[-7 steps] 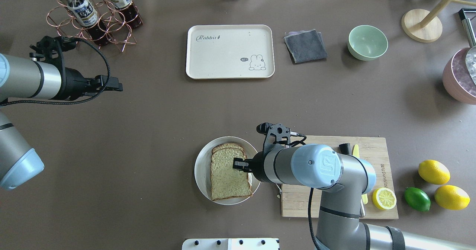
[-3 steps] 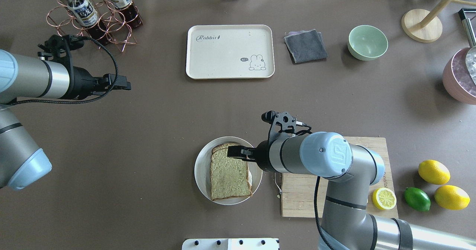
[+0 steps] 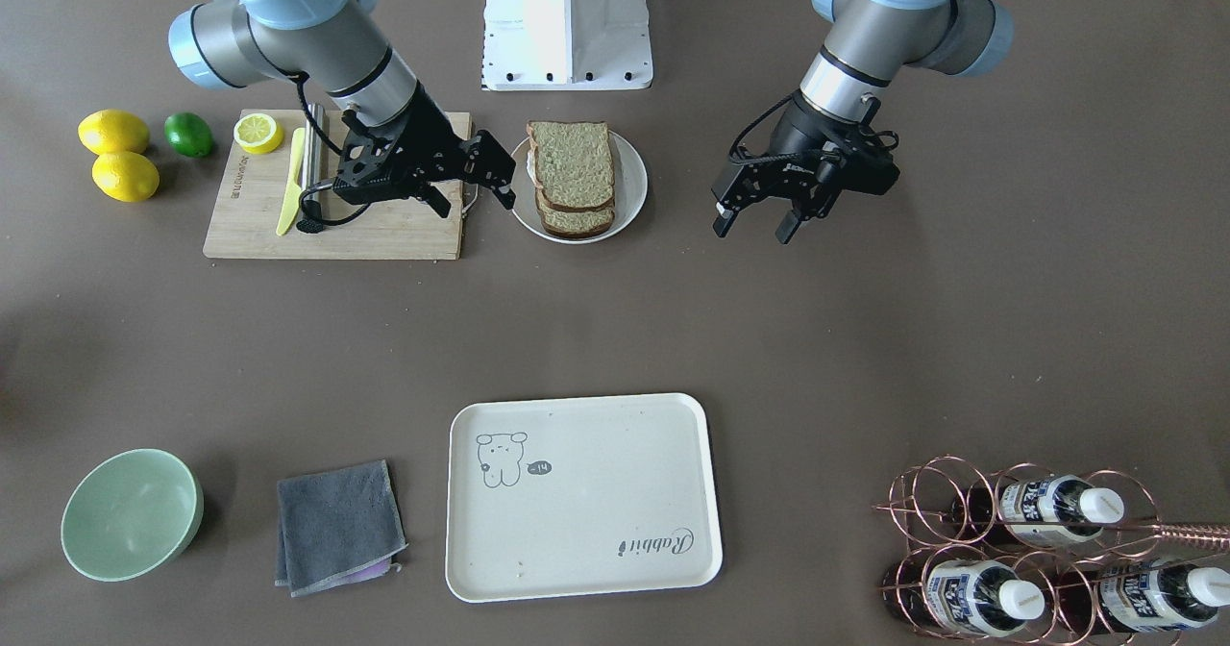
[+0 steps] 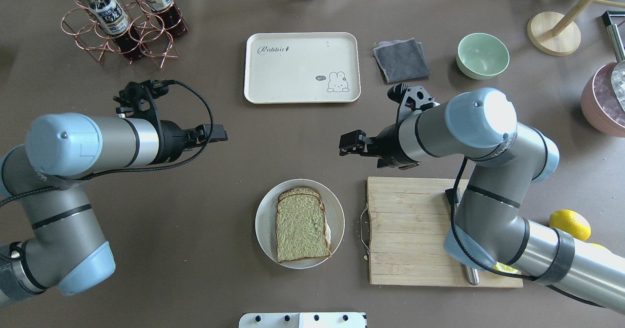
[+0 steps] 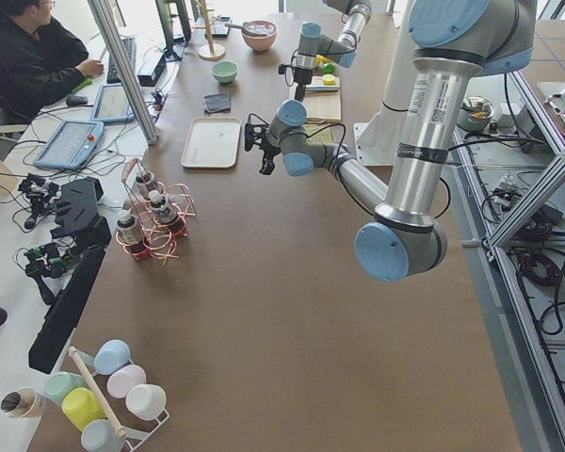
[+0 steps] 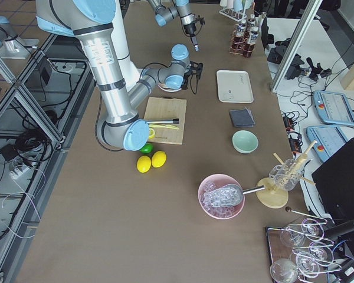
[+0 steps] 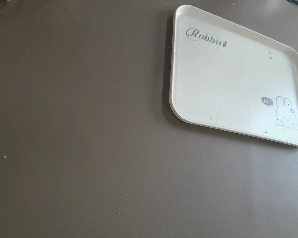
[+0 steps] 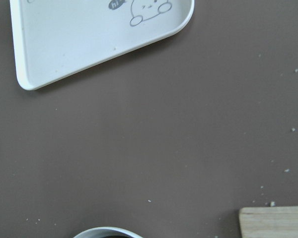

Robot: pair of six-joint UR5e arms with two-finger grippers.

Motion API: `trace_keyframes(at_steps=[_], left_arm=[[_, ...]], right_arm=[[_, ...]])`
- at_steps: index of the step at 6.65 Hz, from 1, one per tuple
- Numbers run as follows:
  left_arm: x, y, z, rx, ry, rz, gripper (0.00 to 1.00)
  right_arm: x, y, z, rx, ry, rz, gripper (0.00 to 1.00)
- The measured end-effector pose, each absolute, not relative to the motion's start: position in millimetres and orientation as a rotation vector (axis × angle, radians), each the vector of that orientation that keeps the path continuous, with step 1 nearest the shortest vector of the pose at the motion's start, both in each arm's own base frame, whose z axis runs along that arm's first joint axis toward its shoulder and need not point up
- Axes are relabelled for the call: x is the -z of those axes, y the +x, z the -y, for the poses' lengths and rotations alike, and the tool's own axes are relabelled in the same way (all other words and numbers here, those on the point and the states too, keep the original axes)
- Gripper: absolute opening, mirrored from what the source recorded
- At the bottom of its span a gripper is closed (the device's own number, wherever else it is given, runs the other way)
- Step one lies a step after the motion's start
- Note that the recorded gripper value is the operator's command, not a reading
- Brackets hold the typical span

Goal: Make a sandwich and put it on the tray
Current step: 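Raise the right gripper away while the left gripper moves to the plate rim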

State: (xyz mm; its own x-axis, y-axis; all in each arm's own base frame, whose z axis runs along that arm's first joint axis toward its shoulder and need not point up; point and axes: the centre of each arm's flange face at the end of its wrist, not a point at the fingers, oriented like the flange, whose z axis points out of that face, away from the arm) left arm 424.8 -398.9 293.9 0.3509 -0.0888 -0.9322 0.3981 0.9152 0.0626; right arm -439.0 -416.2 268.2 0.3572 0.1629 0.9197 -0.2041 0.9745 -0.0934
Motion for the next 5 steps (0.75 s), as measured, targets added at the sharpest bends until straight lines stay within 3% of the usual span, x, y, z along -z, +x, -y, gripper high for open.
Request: trace_keyframes(at_steps=[1, 4, 5], left_arm=[[-287.7, 451.2, 372.2, 0.311, 0.303, -1.184, 0.82], [-287.7, 513.7, 292.4, 0.257, 0.34, -1.172, 0.69], [-289.9, 526.8, 271.8, 0.242, 0.349, -1.163, 0.59]], right_arm=[[-285.3, -413.4, 433.1, -0.237, 0.038, 1.165, 0.99], [-316.2, -389.8, 442.7, -0.249, 0.04, 1.139, 0.99], [-323.6, -385.7, 443.0, -0.25, 0.046, 1.144, 0.99]])
